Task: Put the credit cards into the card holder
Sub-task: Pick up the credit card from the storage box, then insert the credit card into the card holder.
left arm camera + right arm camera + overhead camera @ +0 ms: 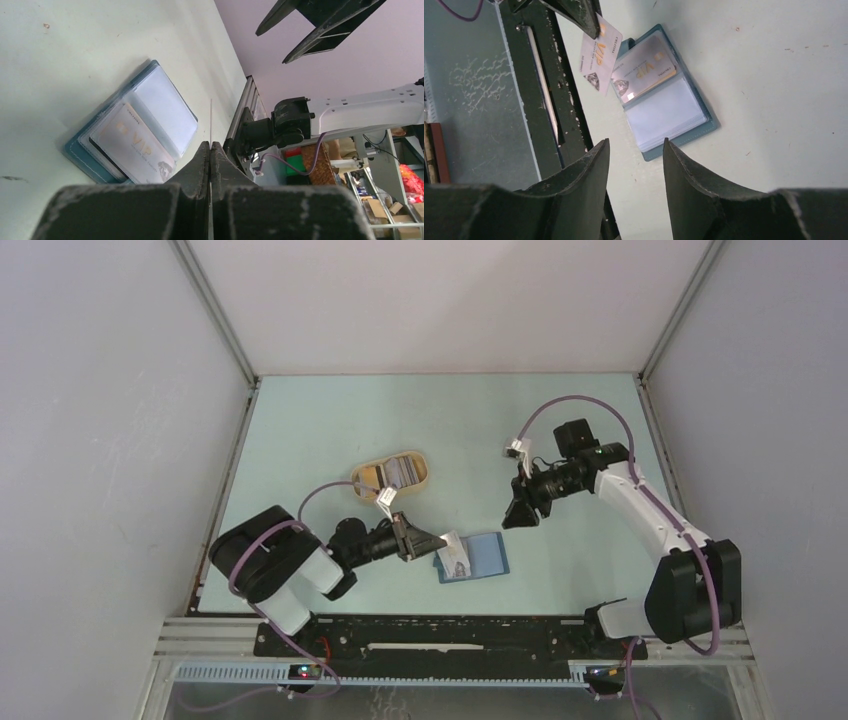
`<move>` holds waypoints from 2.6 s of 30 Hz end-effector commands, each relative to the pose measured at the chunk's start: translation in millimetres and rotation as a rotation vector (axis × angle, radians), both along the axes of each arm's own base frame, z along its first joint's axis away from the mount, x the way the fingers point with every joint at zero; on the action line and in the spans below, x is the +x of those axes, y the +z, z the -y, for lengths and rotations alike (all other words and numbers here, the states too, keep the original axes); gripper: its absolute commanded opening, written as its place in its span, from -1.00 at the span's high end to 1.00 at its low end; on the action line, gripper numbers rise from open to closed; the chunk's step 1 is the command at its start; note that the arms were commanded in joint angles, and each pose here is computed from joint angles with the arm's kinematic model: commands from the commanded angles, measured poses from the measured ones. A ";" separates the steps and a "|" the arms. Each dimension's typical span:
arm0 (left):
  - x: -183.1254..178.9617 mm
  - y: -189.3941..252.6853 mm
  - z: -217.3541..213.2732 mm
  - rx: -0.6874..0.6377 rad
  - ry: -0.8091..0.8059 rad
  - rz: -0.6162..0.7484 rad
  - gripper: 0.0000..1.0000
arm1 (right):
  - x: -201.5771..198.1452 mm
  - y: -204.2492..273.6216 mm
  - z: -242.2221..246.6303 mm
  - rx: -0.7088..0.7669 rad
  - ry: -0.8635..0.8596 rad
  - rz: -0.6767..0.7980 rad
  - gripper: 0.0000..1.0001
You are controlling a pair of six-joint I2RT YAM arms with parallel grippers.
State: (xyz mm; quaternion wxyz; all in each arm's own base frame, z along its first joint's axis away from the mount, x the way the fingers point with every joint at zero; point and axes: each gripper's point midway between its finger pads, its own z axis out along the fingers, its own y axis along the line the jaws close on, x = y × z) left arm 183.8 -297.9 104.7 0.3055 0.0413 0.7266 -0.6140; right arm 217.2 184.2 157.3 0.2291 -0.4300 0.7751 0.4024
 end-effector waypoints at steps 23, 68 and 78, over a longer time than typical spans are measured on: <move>33.0 -11.2 19.3 -0.006 0.074 0.033 1.00 | 9.8 -71.3 -4.1 -0.235 0.001 -0.114 0.02; 20.7 -60.6 28.4 0.037 0.057 -0.237 1.00 | -0.5 -119.2 -14.2 -0.419 0.008 -0.197 0.30; 17.8 -80.8 29.0 0.161 0.039 -0.290 1.00 | -1.0 -119.9 -15.6 -0.424 0.004 -0.199 0.35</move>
